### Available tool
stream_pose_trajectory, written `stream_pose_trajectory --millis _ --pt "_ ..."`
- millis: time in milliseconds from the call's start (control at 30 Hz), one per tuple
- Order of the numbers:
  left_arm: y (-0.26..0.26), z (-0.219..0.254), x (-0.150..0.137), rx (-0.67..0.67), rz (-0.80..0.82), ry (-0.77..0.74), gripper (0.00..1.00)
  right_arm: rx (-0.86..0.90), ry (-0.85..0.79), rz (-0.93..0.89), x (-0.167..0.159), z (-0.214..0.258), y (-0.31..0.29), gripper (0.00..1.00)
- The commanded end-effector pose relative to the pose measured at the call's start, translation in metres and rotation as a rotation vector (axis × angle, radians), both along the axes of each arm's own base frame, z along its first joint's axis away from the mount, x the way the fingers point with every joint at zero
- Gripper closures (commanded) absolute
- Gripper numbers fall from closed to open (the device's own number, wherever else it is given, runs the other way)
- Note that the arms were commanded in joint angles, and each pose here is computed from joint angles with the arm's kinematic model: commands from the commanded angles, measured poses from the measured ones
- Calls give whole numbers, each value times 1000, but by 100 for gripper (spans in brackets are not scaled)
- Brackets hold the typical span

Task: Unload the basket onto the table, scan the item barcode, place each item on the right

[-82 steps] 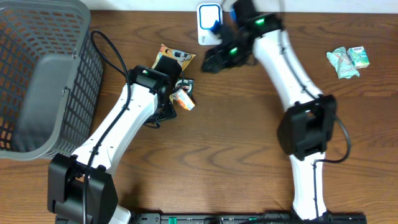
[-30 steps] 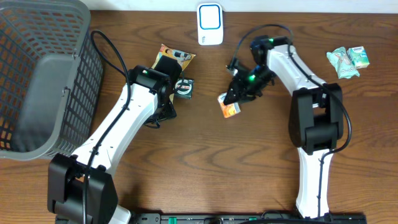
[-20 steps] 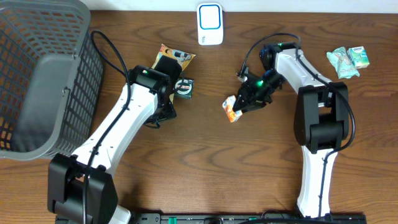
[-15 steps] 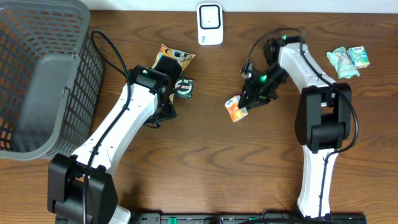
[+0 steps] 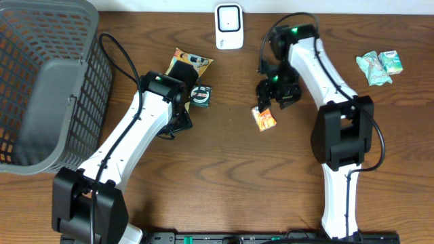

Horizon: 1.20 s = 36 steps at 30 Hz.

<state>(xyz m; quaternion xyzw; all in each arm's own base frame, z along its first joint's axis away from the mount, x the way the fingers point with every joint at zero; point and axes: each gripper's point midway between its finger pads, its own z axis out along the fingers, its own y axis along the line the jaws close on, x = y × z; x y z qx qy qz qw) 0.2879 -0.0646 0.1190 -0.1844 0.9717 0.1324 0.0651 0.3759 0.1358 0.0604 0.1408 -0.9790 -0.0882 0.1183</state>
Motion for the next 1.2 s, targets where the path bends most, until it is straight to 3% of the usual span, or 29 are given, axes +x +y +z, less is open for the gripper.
stream_pose_trajectory --millis 0,233,433,633,900,1033,1167 --pt "5 1 -2 17 10 -2 2 -48 -12 -18 -1 -8 -10 34" --pt "5 1 -2 17 11 -2 2 30 9 -45 -3 -30 -16 48" --pt "5 1 -2 17 10 -2 2 351 27 -16 -8 -32 11 48" --pt "5 1 -2 17 11 -2 3 378 34 -27 -14 -48 12 50" --pt "5 1 -2 17 11 -2 2 363 62 -72 -18 -51 11 98" --pt "5 1 -2 17 11 -2 3 394 70 -108 -14 -42 17 99" --pt "5 1 -2 17 11 -2 2 551 68 -126 -5 -12 36 99"
